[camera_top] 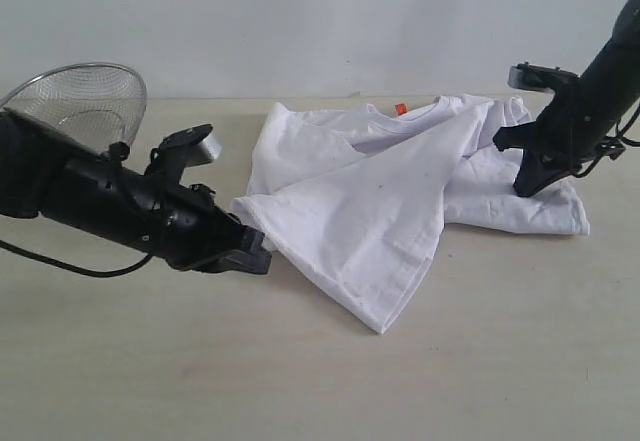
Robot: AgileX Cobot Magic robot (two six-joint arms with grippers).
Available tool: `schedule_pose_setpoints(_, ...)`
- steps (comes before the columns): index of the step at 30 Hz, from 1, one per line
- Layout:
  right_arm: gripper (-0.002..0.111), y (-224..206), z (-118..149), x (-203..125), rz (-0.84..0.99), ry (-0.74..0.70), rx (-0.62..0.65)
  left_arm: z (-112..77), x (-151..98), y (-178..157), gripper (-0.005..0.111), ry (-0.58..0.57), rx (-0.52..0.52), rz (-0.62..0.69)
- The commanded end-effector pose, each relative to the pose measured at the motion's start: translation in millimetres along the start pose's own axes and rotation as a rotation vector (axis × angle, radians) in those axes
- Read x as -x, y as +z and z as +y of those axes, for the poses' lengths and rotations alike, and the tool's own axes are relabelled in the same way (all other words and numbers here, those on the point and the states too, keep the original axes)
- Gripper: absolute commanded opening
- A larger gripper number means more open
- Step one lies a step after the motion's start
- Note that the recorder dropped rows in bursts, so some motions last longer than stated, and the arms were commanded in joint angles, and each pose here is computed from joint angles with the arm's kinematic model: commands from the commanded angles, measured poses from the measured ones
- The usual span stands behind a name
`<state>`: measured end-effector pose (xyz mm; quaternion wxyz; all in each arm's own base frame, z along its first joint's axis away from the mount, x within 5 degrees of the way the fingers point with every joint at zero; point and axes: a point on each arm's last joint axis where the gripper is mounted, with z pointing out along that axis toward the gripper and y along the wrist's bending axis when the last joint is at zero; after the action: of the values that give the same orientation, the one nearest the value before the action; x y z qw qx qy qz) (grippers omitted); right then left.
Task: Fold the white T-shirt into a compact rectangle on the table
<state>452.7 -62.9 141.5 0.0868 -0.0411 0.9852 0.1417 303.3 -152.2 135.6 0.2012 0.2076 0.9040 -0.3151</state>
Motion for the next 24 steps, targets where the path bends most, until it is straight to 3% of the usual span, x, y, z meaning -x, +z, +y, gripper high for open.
schedule_pose_setpoints(1,0.000,13,6,3,-0.014,-0.034,0.000,1.8,-1,13,0.014,-0.051,-0.046,0.028)
schedule_pose_setpoints(5,0.000,14,5,4,-0.028,-0.044,-0.004,-1.2,0,19,0.041,-0.142,-0.130,0.011)
schedule_pose_setpoints(8,0.000,14,5,5,-0.031,-0.056,-0.006,0.8,1,23,0.052,-0.194,-0.139,-0.008)
schedule_pose_setpoints(16,0.000,14,5,5,-0.031,-0.056,-0.006,12.3,-4,33,0.053,-0.226,-0.072,-0.003)
schedule_pose_setpoints(24,0.000,14,5,5,-0.033,-0.056,-0.002,5.4,5,59,0.052,-0.173,-0.053,0.012)
